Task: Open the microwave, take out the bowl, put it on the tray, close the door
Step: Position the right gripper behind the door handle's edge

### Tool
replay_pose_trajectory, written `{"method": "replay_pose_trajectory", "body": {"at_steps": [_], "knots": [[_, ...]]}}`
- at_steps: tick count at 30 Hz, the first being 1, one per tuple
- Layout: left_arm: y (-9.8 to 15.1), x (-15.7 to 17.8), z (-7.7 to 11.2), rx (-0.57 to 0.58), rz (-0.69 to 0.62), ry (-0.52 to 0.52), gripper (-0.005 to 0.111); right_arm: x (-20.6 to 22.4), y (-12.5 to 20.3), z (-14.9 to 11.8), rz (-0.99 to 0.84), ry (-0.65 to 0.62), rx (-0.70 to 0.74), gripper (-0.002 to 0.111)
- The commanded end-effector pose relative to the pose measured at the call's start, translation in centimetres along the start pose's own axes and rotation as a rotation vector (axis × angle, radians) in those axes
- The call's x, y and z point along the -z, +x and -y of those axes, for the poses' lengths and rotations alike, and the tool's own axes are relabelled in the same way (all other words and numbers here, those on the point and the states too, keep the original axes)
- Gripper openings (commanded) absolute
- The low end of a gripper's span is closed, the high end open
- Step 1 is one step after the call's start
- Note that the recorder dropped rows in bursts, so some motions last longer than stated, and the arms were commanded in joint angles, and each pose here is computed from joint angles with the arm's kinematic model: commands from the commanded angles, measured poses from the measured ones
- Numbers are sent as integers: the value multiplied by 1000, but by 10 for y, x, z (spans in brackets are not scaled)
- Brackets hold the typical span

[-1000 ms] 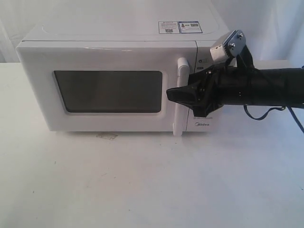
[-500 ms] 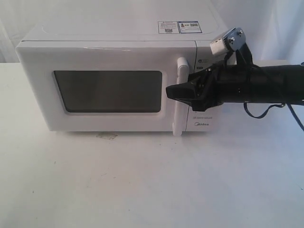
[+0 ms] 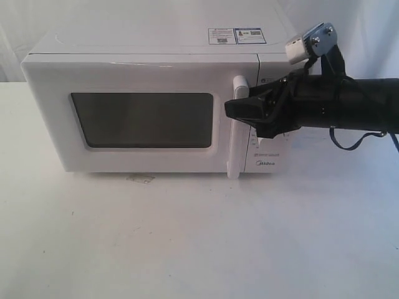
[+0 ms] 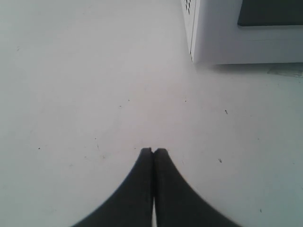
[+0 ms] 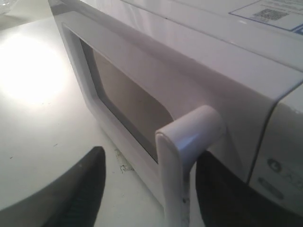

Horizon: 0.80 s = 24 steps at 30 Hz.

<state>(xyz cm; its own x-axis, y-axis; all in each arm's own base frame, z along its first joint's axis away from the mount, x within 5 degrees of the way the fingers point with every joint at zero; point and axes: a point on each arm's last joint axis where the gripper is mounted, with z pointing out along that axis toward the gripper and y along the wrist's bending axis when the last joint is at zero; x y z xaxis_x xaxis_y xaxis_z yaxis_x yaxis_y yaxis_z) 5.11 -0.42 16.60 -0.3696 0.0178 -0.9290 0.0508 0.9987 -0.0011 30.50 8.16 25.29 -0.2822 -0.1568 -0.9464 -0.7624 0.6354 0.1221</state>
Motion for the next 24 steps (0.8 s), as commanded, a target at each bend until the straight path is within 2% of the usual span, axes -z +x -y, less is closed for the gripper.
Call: {"method": "replay_pose_trajectory", "body": {"at_steps": [1,14,24], "knots": [[1,0,0,7,-2,-1,0,1,-3,-3,31,-25,25,52],[1,0,0,7,-2,-1,0,-12,1,8,23,-49,-9,52],[1,0,0,7,-2,-1,0,-19,9,14,0,-47,-152,48]]}}
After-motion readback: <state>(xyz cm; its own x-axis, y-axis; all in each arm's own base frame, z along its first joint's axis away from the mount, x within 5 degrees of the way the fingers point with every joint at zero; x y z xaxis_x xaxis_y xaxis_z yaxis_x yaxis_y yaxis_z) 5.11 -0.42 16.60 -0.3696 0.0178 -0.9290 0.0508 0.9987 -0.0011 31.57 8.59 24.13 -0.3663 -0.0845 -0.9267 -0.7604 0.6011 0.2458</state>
